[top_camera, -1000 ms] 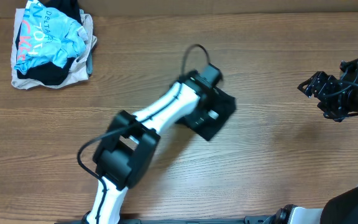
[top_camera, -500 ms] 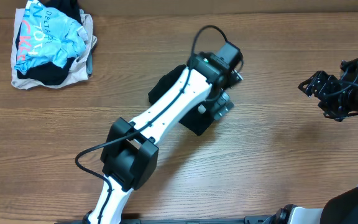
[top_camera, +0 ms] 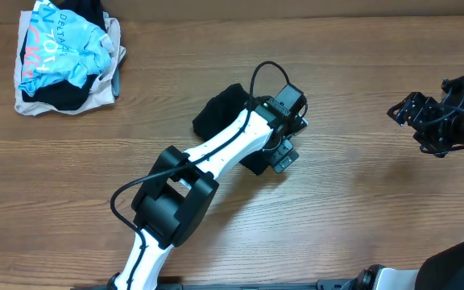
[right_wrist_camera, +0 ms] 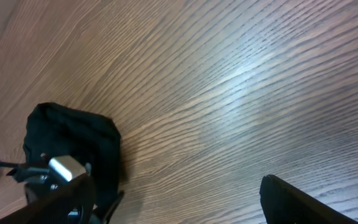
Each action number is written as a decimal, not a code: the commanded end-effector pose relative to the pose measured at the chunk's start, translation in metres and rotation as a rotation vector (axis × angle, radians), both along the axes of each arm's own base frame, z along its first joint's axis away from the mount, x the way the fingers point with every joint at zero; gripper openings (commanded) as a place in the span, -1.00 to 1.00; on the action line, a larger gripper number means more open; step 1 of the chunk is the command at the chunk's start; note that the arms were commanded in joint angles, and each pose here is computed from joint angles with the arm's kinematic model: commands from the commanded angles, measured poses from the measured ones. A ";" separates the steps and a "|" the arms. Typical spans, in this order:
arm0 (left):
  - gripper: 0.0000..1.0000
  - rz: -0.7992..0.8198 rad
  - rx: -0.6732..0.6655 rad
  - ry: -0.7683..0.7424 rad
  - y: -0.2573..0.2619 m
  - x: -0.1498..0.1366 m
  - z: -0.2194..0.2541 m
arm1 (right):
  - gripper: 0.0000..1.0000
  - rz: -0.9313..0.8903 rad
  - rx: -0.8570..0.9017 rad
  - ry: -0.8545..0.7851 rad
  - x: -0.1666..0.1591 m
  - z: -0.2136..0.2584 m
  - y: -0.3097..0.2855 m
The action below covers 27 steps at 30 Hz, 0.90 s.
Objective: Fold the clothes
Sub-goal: 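Grasp the folded black bundle with the left gripper, then carry the bundle with the left gripper onto the clothes pile at far left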
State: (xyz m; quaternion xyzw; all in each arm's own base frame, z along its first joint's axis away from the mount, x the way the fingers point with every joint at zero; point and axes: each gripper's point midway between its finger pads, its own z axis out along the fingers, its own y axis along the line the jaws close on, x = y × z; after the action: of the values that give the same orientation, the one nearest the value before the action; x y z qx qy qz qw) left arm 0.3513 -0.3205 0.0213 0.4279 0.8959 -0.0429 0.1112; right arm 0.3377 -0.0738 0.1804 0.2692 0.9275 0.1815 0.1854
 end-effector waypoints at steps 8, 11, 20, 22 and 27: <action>0.36 0.017 0.023 -0.012 0.009 0.000 -0.019 | 0.76 -0.004 -0.021 -0.020 0.001 0.008 -0.004; -0.23 0.018 0.023 -0.012 0.009 0.001 -0.019 | 0.77 -0.004 -0.021 -0.020 0.001 0.008 -0.004; -0.92 0.022 0.024 -0.018 0.008 0.004 -0.014 | 0.76 -0.011 -0.036 -0.009 -0.001 0.006 -0.007; -0.92 0.039 0.044 -0.039 0.011 0.012 -0.001 | 0.76 -0.015 -0.045 -0.002 -0.002 0.005 -0.008; -0.91 0.120 0.082 -0.136 0.026 0.050 0.070 | 0.76 -0.018 -0.053 -0.002 -0.002 0.005 -0.010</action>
State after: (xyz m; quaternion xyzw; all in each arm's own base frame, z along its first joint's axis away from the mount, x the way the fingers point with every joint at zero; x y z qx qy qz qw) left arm 0.3631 -0.2932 0.0400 0.4107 0.9070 0.0154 0.0918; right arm 0.3342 -0.0780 0.1777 0.2737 0.9301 0.1664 0.1797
